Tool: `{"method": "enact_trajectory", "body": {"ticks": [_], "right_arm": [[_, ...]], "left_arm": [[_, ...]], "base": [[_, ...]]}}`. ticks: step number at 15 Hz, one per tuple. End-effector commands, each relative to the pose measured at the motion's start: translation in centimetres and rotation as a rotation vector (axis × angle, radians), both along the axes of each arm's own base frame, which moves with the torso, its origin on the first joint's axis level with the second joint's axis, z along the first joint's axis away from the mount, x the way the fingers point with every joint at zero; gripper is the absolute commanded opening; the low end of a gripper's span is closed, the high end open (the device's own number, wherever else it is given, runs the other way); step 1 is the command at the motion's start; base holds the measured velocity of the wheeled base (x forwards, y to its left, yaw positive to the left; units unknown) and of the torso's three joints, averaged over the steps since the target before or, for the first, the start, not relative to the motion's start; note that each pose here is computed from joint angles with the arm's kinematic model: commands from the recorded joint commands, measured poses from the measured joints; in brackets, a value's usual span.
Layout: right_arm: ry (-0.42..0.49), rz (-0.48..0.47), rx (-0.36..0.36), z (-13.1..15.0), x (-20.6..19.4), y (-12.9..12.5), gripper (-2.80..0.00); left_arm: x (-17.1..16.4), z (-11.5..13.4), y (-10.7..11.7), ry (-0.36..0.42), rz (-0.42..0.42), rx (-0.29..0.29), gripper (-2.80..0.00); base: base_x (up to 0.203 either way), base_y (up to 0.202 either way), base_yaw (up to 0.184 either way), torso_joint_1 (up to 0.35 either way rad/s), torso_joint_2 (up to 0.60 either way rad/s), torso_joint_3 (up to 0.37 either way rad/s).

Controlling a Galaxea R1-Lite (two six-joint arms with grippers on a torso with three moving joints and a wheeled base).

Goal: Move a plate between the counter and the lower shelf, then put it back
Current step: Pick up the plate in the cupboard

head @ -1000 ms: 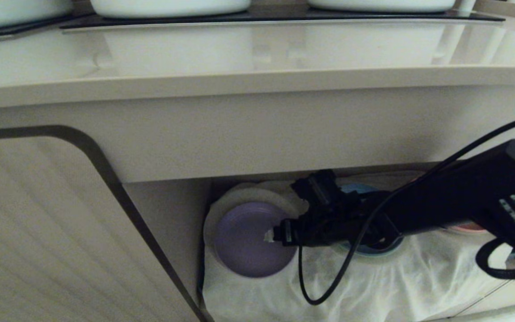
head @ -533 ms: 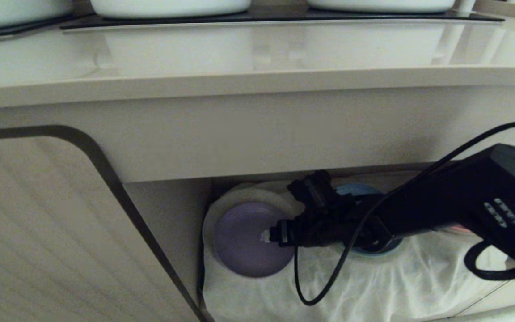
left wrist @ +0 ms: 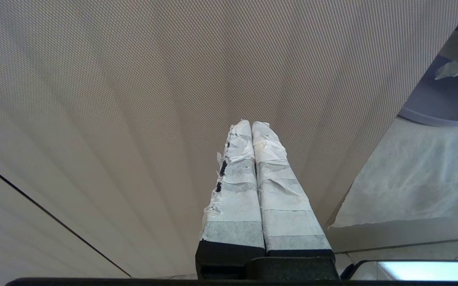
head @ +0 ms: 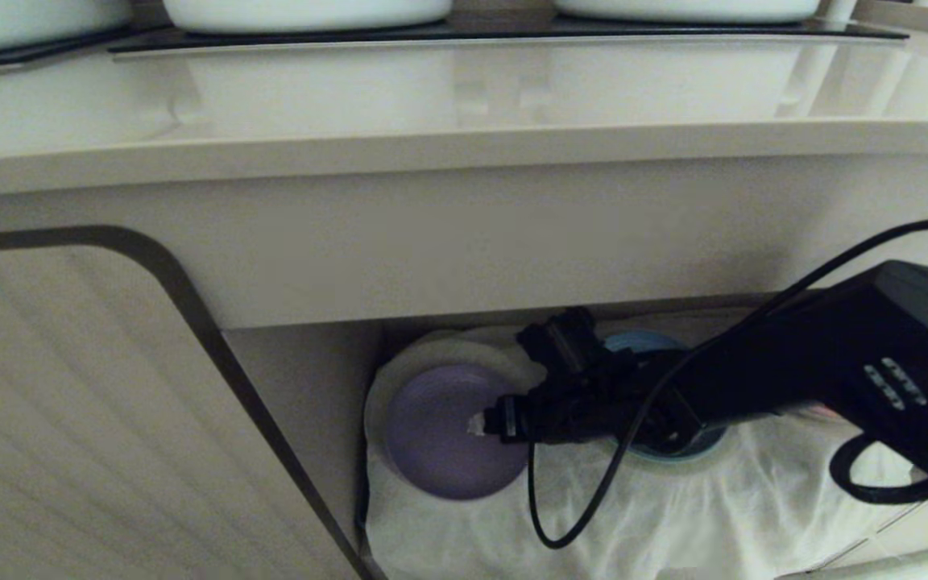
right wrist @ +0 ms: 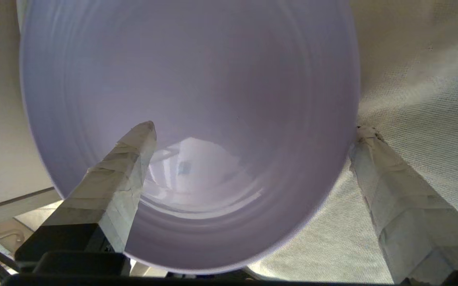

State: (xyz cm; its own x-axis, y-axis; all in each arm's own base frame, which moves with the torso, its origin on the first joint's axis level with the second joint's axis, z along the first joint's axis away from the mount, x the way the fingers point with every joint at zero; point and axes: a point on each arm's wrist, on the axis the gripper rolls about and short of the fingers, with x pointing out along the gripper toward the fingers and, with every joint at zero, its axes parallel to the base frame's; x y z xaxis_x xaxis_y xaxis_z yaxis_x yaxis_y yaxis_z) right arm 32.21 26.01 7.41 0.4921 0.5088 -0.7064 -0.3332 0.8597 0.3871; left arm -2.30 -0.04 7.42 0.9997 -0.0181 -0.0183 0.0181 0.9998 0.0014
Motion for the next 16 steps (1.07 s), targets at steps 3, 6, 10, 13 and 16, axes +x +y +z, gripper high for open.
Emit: {"method": "enact_trajectory", "body": {"ticks": [3, 6, 10, 13, 16], "right_arm": [[-0.007, -0.007, 0.006, 0.7, 0.0, -0.4, 0.00], [-0.007, -0.008, 0.006, 1.0, -0.2, -0.6, 0.00], [-0.011, -0.010, 0.009, 1.2, -0.3, -0.8, 0.00], [-0.019, -0.010, 0.015, 1.3, -0.2, -0.6, 0.00], [-0.012, -0.009, 0.008, 0.9, -0.2, -0.6, 0.00]], "left_arm": [[0.0, 0.0, 0.0, 0.000, 0.000, 0.000, -2.80], [0.0, 0.0, 0.0, 0.000, 0.000, 0.000, -2.80], [0.0, 0.0, 0.0, 0.000, 0.000, 0.000, -2.80], [0.0, 0.0, 0.0, 0.000, 0.000, 0.000, -2.80], [0.0, 0.0, 0.0, 0.000, 0.000, 0.000, -2.80]], "base": [[0.000, 0.000, 0.000, 0.000, 0.00, 0.000], [0.000, 0.000, 0.000, 0.000, 0.00, 0.000], [0.000, 0.000, 0.000, 0.000, 0.00, 0.000], [0.000, 0.000, 0.000, 0.000, 0.00, 0.000], [0.000, 0.000, 0.000, 0.000, 0.00, 0.000]]}}
